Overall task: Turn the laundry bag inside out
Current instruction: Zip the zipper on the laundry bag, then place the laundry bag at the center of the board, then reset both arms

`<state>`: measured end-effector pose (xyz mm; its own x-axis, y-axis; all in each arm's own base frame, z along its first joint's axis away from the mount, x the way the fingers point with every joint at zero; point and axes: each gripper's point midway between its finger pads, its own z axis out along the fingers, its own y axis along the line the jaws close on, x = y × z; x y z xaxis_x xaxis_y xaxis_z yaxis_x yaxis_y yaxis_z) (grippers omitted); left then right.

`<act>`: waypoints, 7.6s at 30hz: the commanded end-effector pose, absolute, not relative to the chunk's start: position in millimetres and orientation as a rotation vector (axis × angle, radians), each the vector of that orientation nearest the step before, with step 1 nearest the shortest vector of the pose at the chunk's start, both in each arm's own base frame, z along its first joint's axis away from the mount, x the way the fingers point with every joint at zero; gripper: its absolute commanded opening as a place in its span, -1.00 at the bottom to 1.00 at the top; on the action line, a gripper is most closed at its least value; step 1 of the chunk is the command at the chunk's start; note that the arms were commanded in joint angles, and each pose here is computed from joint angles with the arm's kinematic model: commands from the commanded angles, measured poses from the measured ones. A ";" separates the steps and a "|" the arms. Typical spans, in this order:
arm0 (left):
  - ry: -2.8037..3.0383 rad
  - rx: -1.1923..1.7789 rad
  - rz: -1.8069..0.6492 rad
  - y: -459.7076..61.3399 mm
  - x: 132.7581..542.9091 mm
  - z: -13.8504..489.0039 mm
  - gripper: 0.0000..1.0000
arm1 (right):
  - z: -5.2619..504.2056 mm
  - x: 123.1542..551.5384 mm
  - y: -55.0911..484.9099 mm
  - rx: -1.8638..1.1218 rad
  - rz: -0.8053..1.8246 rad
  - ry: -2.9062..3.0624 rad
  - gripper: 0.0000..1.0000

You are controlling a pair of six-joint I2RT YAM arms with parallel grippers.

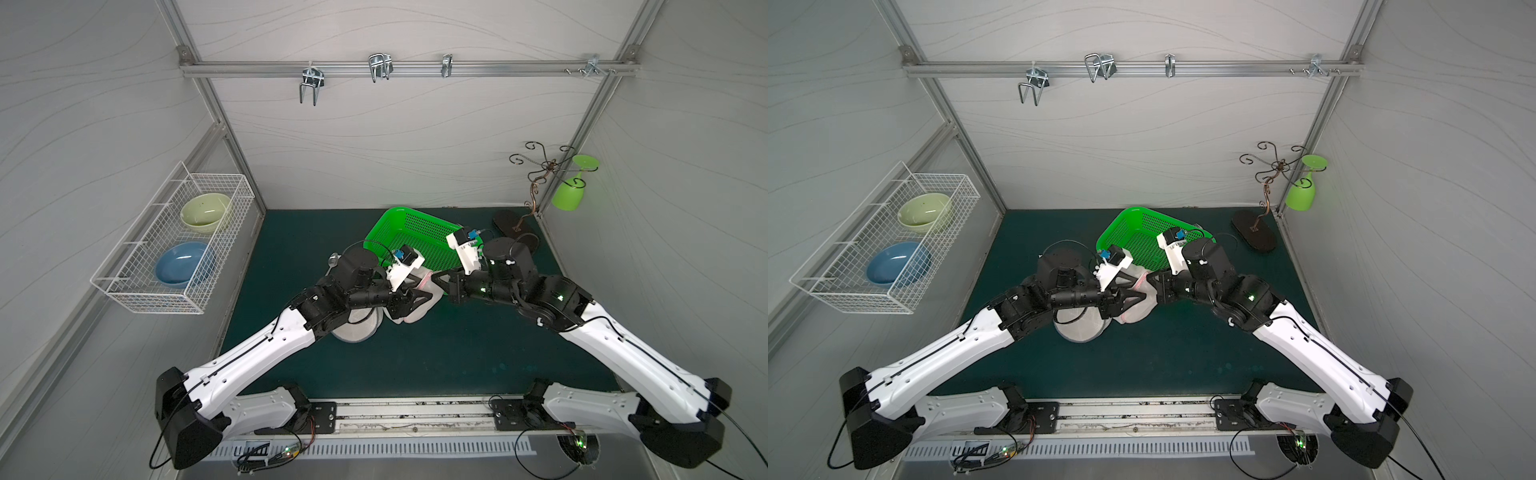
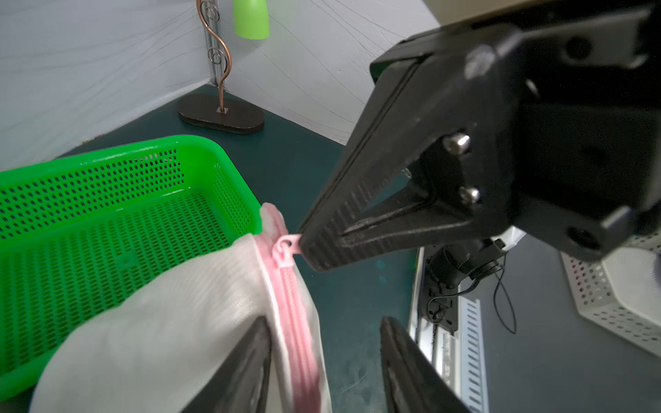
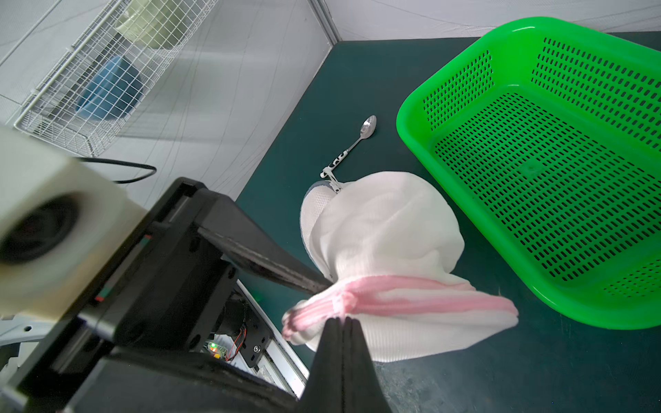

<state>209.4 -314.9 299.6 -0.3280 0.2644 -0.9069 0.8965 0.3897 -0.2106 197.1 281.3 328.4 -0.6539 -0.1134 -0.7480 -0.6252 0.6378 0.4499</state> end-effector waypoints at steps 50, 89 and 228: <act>1.859 0.956 -0.582 -287.0 246.6 269.9 0.35 | 335.2 220.5 212.4 -0.471 0.945 2.126 -1.00; 1.687 1.236 -0.872 -343.4 206.1 300.9 -1.00 | 316.6 216.5 225.0 -0.555 0.852 2.202 -1.00; 1.929 -0.231 0.084 36.0 397.4 90.6 0.97 | 83.1 399.6 24.3 0.008 -0.043 1.975 0.98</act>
<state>385.9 28.4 69.2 -0.4151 -0.0991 -0.9044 -0.1666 0.9855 -0.0315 395.7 20.8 82.0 -0.3926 0.0075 -0.9197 0.0341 0.9994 -0.0064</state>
